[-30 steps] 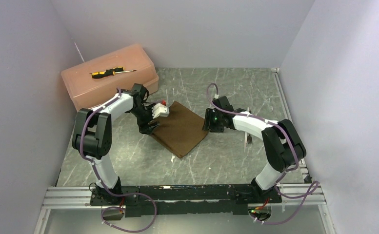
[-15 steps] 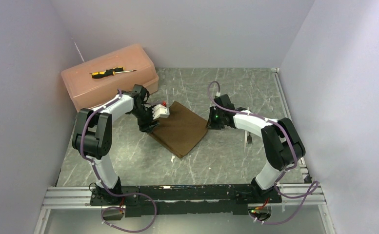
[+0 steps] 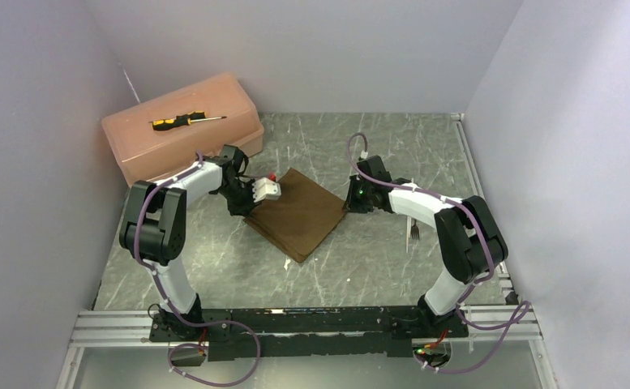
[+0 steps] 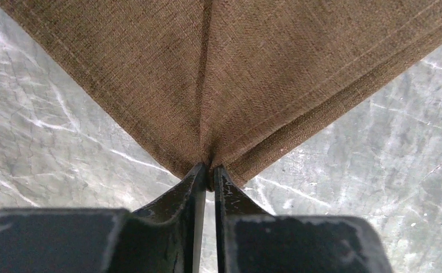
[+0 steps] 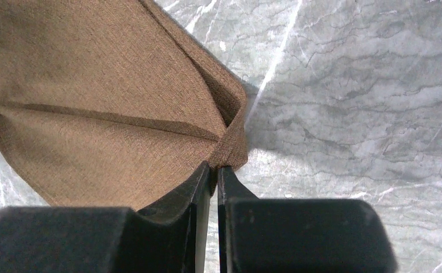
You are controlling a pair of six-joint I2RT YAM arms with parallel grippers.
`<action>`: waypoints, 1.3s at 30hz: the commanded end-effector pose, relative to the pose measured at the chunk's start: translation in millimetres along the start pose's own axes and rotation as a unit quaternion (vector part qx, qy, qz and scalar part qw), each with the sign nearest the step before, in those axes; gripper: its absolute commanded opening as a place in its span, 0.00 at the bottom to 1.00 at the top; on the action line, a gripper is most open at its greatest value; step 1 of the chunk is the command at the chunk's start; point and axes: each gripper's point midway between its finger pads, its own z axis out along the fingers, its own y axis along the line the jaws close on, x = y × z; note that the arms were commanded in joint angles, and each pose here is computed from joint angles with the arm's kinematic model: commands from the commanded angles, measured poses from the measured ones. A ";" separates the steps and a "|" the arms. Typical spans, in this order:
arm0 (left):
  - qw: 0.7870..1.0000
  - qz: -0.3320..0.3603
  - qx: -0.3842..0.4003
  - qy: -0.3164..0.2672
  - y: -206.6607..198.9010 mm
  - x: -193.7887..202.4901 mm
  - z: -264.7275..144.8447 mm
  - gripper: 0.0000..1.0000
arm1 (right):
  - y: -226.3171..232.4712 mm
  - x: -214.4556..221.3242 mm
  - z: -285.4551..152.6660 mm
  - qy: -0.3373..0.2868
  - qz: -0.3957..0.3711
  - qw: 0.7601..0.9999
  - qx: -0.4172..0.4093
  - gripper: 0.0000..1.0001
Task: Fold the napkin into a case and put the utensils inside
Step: Smooth out the upper triangle-folded napkin at the center of the board.
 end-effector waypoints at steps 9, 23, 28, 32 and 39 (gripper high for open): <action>0.997 -0.011 -0.057 -0.048 10.8 -29.6 -32.4 0.03 | 4.0 -7.3 -0.1 -0.022 0.012 0.999 -0.025 0.10; 0.998 -0.055 0.003 -0.036 -29.7 -17.1 -33.3 0.03 | -1.7 -1.5 4.6 -0.014 0.011 0.999 -0.029 0.10; 0.999 -0.043 -0.015 -0.017 -24.9 -4.4 -25.4 0.03 | 3.5 -0.5 7.4 -0.005 -0.003 0.999 -0.043 0.14; 0.999 -0.024 -0.049 0.004 -14.8 11.0 -13.7 0.03 | -4.2 4.0 4.5 -0.003 -0.017 0.999 -0.029 0.33; 0.996 -0.015 -0.084 0.000 5.6 10.4 -5.9 0.04 | -25.0 5.2 3.6 -0.011 -0.031 0.999 0.019 0.34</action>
